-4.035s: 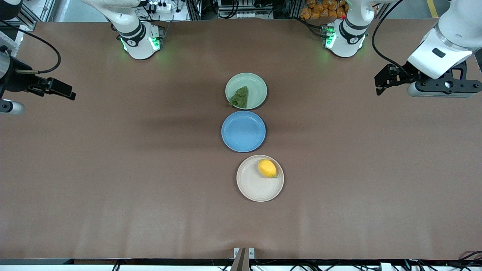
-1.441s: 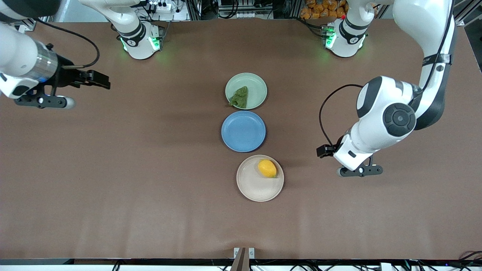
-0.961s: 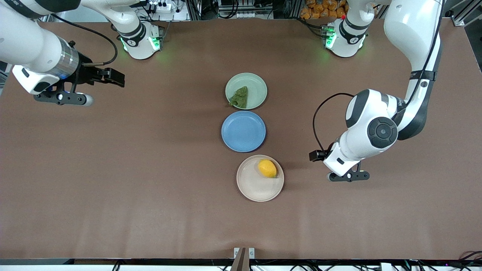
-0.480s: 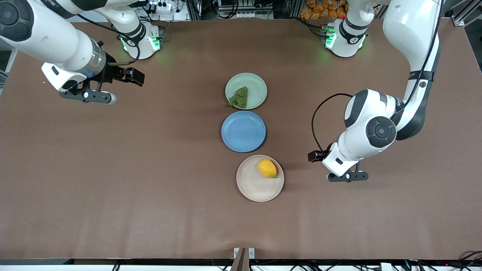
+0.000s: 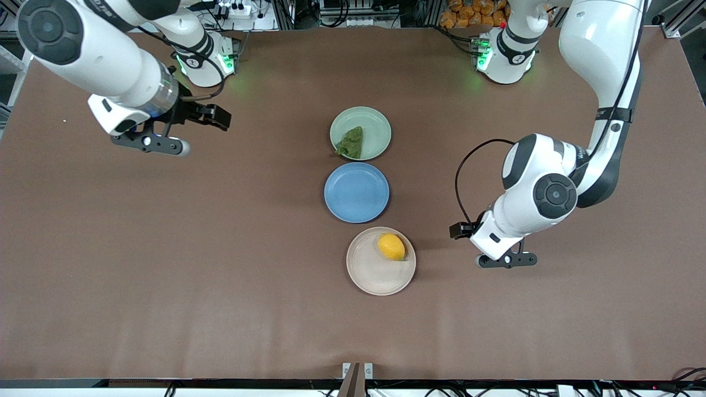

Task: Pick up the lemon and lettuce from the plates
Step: 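Lower the left gripper over the lemon while the right gripper nears lettuce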

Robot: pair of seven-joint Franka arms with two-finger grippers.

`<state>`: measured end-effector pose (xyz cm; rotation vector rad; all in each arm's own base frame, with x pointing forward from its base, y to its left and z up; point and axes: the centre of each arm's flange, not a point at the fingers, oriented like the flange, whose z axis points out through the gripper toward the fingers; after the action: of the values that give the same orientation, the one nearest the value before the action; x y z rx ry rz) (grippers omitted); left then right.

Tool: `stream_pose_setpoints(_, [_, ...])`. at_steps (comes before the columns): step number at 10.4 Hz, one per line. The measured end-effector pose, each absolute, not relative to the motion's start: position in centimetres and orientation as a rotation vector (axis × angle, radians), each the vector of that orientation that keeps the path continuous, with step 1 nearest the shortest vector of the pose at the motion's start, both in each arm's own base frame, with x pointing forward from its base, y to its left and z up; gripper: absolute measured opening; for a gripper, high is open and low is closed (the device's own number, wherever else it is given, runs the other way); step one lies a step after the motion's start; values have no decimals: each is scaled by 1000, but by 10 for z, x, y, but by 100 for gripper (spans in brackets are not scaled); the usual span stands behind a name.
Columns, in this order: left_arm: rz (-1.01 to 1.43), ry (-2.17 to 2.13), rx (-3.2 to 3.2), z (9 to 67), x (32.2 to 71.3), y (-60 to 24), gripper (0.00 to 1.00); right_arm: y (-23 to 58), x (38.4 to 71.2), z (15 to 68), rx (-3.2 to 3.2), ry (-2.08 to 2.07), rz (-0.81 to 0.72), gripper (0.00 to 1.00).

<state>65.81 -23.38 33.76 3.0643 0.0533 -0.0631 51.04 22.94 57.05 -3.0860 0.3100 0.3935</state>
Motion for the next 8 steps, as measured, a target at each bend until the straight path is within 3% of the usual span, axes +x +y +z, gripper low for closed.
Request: stream_pose_setpoints(8, [35,154,3045,286,653,-288,100,298,486,537,-3087,392,332,100])
